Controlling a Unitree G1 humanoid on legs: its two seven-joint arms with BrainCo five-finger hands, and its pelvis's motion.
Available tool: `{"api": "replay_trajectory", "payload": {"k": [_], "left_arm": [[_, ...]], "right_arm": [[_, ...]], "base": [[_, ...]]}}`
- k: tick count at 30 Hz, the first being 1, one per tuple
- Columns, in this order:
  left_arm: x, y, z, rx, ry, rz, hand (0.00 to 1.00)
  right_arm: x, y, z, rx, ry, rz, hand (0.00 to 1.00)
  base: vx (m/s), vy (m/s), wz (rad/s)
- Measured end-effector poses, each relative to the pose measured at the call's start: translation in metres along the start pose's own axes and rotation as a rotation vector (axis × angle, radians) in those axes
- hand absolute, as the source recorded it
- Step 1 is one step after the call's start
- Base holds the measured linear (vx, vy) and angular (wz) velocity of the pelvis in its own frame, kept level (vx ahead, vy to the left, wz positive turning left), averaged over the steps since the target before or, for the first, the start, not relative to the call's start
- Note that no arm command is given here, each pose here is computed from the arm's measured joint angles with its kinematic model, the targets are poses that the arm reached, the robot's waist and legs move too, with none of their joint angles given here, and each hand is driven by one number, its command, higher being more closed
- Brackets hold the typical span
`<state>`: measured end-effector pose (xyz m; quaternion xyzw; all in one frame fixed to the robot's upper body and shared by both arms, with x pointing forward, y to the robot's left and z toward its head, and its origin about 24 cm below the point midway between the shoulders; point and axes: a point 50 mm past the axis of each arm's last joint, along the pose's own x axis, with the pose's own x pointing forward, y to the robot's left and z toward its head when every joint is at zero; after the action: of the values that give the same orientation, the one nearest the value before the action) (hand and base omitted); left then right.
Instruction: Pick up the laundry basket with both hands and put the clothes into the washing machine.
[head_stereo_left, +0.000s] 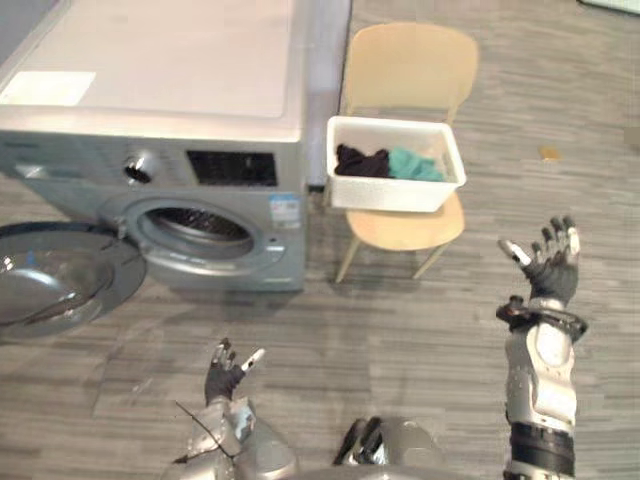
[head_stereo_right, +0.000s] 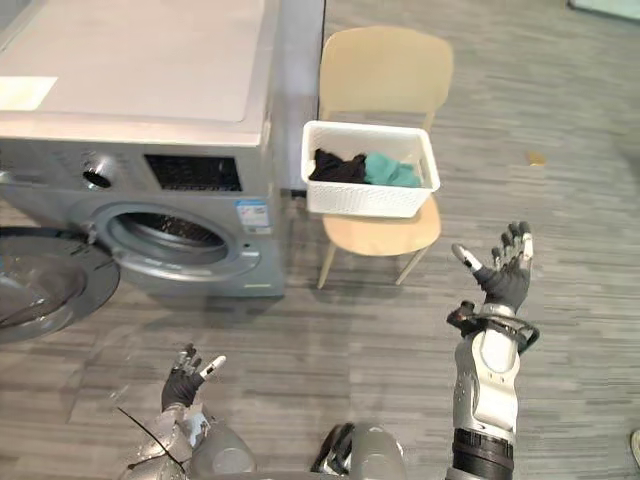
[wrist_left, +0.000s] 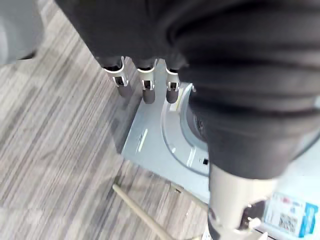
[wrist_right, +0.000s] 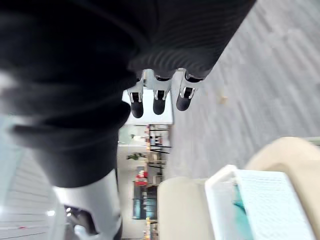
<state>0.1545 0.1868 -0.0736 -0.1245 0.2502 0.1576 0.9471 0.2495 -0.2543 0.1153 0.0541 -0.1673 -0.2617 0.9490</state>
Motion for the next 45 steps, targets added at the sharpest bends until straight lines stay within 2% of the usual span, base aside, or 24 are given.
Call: {"api": "replay_trajectory", "payload": {"k": [6, 11, 13, 20, 24, 26, 29, 31, 35, 39, 42, 45], "left_arm": [[0.000, -0.008, 0.004, -0.019, -0.018, -0.019, 0.00], [0.006, -0.006, 0.011, 0.017, -0.029, -0.020, 0.00], [0.006, -0.002, 0.013, 0.070, -0.039, -0.015, 0.00], [0.008, 0.005, 0.019, 0.091, -0.057, 0.001, 0.00], [0.007, 0.015, 0.018, 0.100, -0.049, 0.042, 0.00], [0.006, 0.025, 0.013, 0.110, -0.026, 0.070, 0.00], [0.003, 0.018, 0.001, 0.074, 0.012, 0.067, 0.00], [0.003, 0.001, -0.003, 0.038, 0.021, 0.024, 0.00], [0.006, -0.013, 0.001, 0.041, 0.001, -0.038, 0.00], [0.005, -0.013, 0.000, 0.049, 0.005, -0.058, 0.00], [0.005, -0.023, 0.001, 0.088, 0.005, -0.128, 0.00], [0.008, -0.026, 0.006, 0.113, -0.010, -0.167, 0.00]], "right_arm": [[0.019, 0.015, 0.033, -0.015, -0.168, 0.015, 0.00], [0.001, 0.013, 0.008, -0.023, -0.054, -0.012, 0.00], [-0.007, 0.010, -0.002, -0.043, -0.006, -0.009, 0.00], [-0.008, -0.001, -0.013, -0.110, 0.047, -0.008, 0.00], [-0.007, 0.005, -0.016, -0.125, 0.064, 0.047, 0.00], [-0.008, 0.022, -0.023, -0.140, 0.095, 0.153, 0.00], [-0.003, 0.024, -0.021, -0.250, 0.081, 0.227, 0.00], [0.007, 0.013, -0.018, -0.385, 0.060, 0.238, 0.00], [0.019, 0.000, -0.026, -0.556, 0.104, 0.269, 0.00], [0.034, 0.017, -0.031, -0.661, 0.105, 0.344, 0.00], [0.060, 0.023, -0.036, -0.781, 0.131, 0.353, 0.00], [0.101, 0.041, -0.017, -0.874, 0.099, 0.365, 0.00]], "base": [[0.31, 0.002, -0.15], [0.49, 0.107, 0.08], [0.42, 0.027, 0.05], [0.24, -0.116, 0.24], [0.15, -0.409, 0.58], [0.13, -0.613, 0.53], [0.10, -0.539, 0.64], [0.12, -0.390, 0.93], [0.08, -0.138, 0.88], [0.02, 0.057, 0.33], [-0.01, 0.132, 0.48], [-0.07, 0.156, 0.39]]}}
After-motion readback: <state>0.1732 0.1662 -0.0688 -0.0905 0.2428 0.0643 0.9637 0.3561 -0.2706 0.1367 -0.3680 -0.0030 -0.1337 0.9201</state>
